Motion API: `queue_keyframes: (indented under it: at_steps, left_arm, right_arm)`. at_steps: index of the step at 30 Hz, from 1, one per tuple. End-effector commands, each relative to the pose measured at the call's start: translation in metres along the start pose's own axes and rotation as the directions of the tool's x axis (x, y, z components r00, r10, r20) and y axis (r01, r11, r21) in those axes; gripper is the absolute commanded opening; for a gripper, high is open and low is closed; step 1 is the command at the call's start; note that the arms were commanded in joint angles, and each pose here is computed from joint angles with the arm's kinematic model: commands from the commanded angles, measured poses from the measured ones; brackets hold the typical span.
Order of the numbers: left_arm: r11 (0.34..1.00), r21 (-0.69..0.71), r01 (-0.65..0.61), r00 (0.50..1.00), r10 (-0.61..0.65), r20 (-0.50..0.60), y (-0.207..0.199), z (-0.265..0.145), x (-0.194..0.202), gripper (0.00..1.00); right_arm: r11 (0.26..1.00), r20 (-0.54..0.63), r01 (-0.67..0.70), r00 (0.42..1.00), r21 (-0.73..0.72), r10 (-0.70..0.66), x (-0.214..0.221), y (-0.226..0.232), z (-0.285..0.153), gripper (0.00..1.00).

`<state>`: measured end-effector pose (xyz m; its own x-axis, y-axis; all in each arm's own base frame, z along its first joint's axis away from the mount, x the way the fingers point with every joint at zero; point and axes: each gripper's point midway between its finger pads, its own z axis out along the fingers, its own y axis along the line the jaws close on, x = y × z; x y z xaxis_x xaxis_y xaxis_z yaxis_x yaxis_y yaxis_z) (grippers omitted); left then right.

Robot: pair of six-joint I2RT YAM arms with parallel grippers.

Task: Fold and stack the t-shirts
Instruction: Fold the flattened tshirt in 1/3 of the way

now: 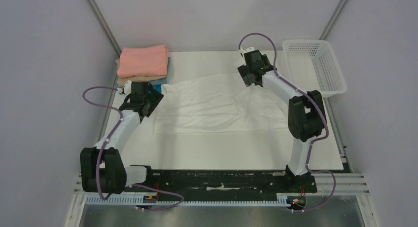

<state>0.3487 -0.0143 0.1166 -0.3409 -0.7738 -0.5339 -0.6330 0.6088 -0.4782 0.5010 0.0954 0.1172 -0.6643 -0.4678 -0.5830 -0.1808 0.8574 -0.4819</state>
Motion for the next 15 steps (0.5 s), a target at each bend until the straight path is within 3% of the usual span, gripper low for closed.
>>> queue_keyframes:
  at_steps: [1,4,7,10,15]
  left_arm:
    - [0.982,0.173,-0.074,0.987,0.097,-0.129,-0.026,-0.012,0.028,0.82]
    - [0.963,0.258,-0.078,0.966,0.137,-0.219,-0.040,-0.005,0.061,0.82]
    - [0.948,0.307,-0.078,0.936,0.176,-0.305,-0.049,0.008,0.091,0.82]
    - [0.946,0.314,-0.074,0.902,0.198,-0.384,-0.052,0.024,0.115,0.83]
    - [0.966,0.244,-0.088,0.860,0.197,-0.470,-0.026,0.041,0.145,0.84]
  right_arm:
    - [0.987,0.111,-0.149,0.982,-0.064,0.155,0.006,-0.012,-0.061,0.98]
    - [0.922,0.126,-0.231,0.951,-0.311,0.281,0.044,0.035,-0.088,0.98]
    - [0.781,0.119,-0.270,0.909,-0.563,0.400,0.071,0.091,-0.106,0.98]
    - [0.734,0.118,-0.270,0.896,-0.623,0.429,0.074,0.110,-0.103,0.98]
    - [0.699,-0.014,-0.361,0.894,-0.617,0.449,0.105,0.131,-0.085,0.98]
